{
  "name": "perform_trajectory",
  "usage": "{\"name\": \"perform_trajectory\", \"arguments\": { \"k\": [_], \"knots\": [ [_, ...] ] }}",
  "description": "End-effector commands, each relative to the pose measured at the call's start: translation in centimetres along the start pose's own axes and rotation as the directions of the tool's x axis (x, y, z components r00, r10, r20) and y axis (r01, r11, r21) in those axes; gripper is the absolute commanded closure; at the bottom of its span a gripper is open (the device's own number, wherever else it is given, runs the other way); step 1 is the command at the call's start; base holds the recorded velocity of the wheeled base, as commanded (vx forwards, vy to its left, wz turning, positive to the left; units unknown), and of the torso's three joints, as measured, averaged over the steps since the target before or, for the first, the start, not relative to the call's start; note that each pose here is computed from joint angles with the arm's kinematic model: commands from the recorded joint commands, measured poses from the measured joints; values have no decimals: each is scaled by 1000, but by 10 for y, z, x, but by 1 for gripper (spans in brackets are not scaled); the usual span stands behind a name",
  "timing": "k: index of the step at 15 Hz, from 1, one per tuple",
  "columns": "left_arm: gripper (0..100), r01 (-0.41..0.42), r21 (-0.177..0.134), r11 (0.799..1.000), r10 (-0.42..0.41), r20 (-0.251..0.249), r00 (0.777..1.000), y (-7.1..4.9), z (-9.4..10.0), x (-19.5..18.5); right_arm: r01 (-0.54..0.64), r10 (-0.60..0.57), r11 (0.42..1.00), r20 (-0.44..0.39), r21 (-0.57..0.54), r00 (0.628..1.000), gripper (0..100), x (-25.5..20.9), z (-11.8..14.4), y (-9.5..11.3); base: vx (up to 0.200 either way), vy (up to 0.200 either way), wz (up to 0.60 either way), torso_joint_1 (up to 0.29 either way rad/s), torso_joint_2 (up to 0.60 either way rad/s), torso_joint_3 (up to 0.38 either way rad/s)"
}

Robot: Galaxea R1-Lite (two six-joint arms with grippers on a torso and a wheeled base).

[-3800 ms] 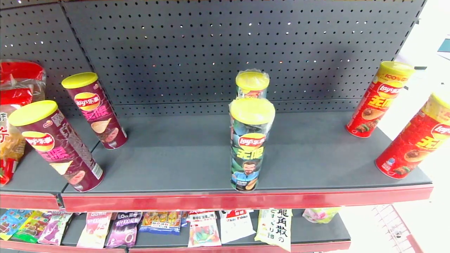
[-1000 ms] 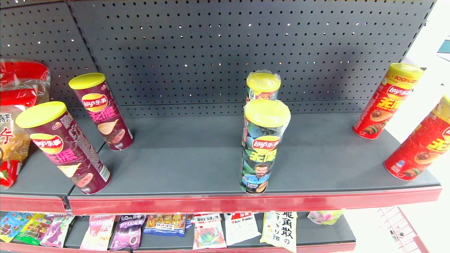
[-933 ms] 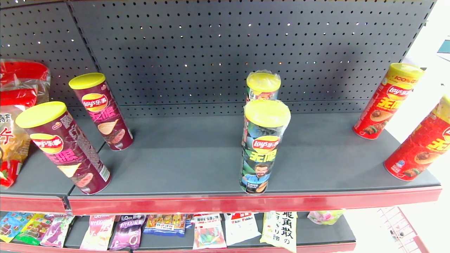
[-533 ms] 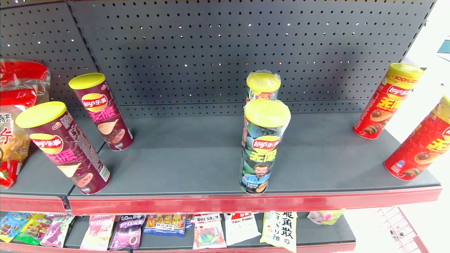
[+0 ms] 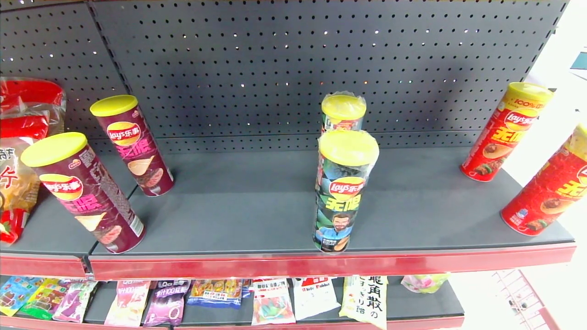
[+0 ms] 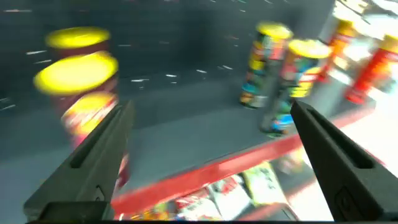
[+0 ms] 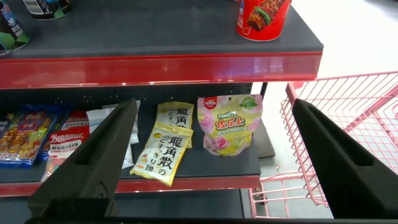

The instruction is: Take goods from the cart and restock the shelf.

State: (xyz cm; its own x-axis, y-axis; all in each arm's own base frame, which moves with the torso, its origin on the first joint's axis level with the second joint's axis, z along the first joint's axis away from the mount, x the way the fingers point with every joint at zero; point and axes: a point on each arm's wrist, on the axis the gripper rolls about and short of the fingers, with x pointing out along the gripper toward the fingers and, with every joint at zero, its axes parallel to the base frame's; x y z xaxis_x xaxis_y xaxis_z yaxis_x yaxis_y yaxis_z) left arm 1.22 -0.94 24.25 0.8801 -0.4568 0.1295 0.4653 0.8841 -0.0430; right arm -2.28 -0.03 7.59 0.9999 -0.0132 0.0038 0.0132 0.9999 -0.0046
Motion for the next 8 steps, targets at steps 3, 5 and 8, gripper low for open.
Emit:
{"name": "perform_trajectory", "arguments": {
  "k": [3, 5, 8],
  "knots": [
    [0, 312, -5, 950, -299, -299, 906, 17, -3, 123, 4, -4, 1000, 1, 0, 1000, 0, 0, 0, 0, 0, 0, 0, 0, 0, 0],
    [0, 389, -42, 920, -379, -345, 859, 6, -14, 136, 4, -4, 1000, 1, 0, 1000, 0, 0, 0, 0, 0, 0, 0, 0, 0, 0],
    [0, 387, -76, 919, -379, -440, 814, 3, -35, 162, 4, -4, 1000, 1, 0, 1000, 0, 0, 0, 0, 0, 0, 0, 0, 0, 0]
  ]
}}
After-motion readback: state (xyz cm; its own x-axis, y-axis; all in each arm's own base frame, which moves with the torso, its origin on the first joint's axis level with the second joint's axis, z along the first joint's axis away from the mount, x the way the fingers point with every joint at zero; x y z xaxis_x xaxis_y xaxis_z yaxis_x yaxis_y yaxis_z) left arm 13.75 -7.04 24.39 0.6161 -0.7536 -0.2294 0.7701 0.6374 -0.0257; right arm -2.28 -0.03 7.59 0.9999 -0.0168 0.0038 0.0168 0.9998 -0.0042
